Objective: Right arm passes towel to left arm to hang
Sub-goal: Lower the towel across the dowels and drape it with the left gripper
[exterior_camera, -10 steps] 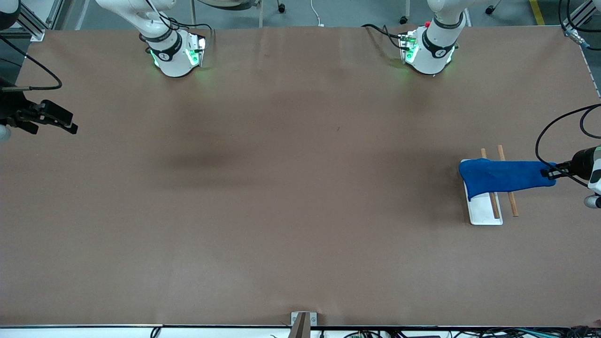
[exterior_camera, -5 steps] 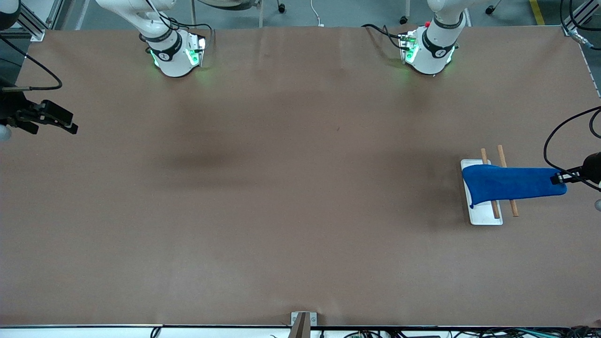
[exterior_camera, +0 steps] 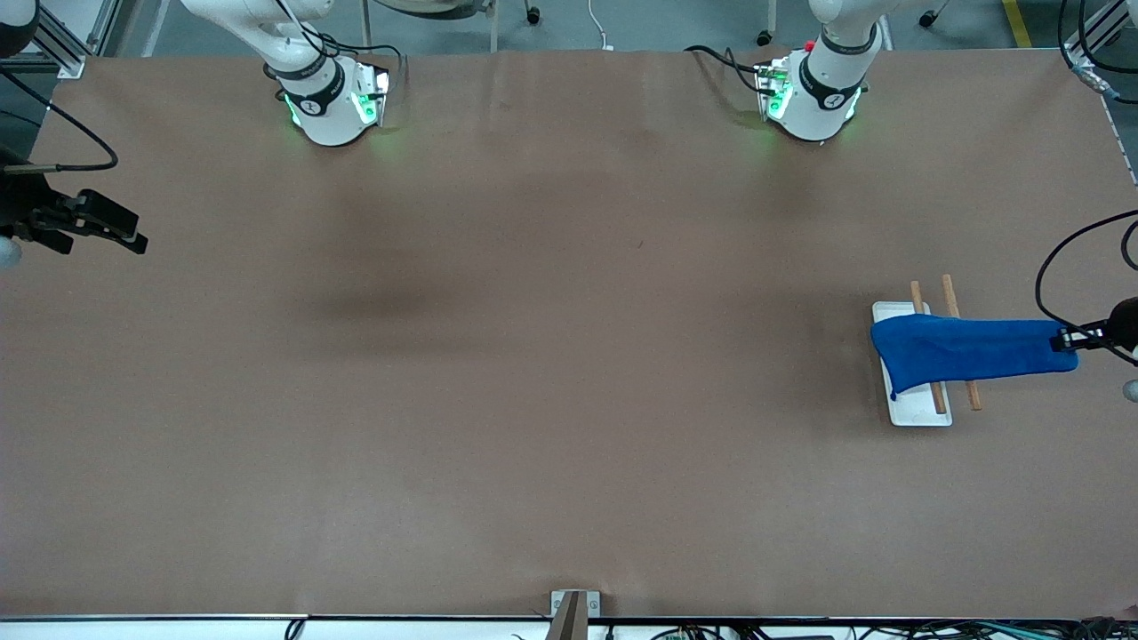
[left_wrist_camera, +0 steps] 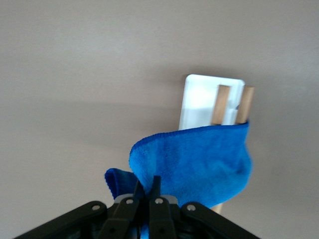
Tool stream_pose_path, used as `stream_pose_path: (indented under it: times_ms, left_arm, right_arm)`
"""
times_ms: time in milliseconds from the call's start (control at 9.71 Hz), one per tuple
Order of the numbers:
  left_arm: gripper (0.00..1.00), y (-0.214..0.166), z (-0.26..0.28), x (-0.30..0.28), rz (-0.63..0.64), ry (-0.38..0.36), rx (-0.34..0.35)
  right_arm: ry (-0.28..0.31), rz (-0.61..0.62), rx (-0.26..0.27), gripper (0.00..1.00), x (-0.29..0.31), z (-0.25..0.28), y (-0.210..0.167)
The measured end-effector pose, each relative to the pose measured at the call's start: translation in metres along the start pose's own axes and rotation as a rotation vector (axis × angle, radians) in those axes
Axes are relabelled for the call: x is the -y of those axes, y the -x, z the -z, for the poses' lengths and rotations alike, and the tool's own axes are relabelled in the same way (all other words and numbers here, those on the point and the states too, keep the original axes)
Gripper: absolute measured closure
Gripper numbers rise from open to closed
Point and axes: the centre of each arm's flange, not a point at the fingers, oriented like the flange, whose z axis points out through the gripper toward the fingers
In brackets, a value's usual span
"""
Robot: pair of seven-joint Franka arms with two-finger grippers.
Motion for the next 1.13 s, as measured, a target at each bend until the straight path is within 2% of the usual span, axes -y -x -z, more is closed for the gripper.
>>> stream_pose_path:
  times_ms: [309, 618, 824, 1132]
  left_arm:
    - [0.96, 0.005, -0.014, 0.030, -0.023, -0.005, 0.026]
    - [0.93, -0.006, -0.044, 0.035, -0.023, -0.006, 0.023]
    - [0.83, -0.012, -0.057, 0.035, -0.025, -0.006, 0.020]
    - [0.41, -0.016, -0.046, 0.026, -0.040, -0.012, -0.001]
  right_arm:
    - [0.000, 0.000, 0.001, 0.00, 0.000, 0.000, 0.000]
    - [0.000, -0.001, 0.001, 0.00, 0.000, -0.001, 0.000]
    - [0.000, -0.001, 0.001, 0.00, 0.000, -0.001, 0.000]
    - [0.000, -0.001, 0.001, 0.00, 0.000, -0.001, 0.000]
